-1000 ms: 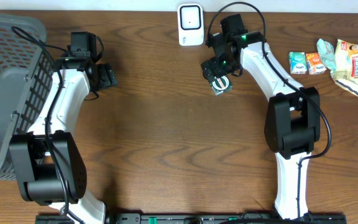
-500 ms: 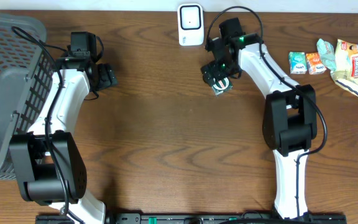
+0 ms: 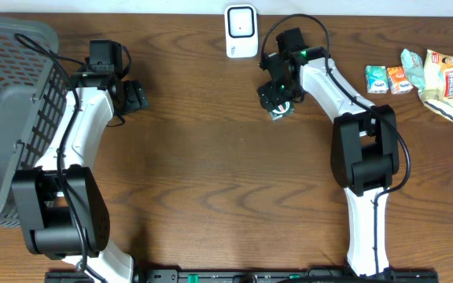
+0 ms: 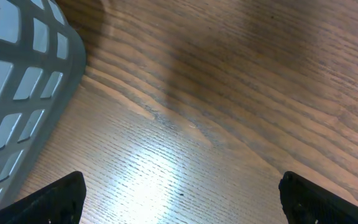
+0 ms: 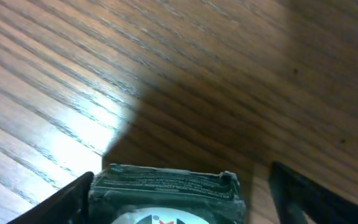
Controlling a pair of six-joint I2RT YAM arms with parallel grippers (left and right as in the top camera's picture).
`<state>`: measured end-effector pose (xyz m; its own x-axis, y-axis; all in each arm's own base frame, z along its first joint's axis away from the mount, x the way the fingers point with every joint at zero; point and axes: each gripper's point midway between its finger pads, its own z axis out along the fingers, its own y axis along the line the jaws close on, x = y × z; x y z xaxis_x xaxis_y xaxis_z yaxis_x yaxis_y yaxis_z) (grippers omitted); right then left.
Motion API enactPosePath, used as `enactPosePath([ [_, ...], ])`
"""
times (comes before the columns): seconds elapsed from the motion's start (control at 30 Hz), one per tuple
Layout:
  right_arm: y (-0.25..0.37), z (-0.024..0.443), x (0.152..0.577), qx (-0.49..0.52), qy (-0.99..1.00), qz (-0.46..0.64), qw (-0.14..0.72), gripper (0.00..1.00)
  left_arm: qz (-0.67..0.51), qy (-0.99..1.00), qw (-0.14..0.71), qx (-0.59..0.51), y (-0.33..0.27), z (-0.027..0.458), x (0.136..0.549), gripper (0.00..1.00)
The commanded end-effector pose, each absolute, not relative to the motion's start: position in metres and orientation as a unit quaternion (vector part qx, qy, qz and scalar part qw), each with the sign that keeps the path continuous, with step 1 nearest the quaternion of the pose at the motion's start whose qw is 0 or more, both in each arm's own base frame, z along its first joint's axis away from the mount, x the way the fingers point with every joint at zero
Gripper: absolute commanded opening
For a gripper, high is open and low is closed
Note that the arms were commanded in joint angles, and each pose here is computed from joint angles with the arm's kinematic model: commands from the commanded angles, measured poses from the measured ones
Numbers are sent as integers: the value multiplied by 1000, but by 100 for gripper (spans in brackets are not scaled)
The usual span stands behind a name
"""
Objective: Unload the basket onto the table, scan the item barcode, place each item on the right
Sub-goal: 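Lift the Zam-Buk tin with the right gripper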
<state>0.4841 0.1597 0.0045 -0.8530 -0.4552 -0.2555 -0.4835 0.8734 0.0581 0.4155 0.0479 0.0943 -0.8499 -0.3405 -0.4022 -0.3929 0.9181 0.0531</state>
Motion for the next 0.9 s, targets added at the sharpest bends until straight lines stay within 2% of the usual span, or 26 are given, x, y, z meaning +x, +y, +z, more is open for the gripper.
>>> enactPosePath([
  [0.0, 160, -12, 468, -249, 962, 61, 89, 78, 71, 961, 193, -185, 49, 92, 414, 97],
  [0.33, 152, -13, 468, -238, 967, 39, 83, 72, 71, 961, 193, -185, 49, 92, 414, 97],
  [0.57, 150, -14, 460, -212, 974, 41, 64, 64, 71, 961, 193, -185, 49, 92, 414, 98],
  [0.87, 140, -14, 459, -211, 976, 15, 59, 60, 71, 961, 193, -185, 49, 92, 414, 98],
])
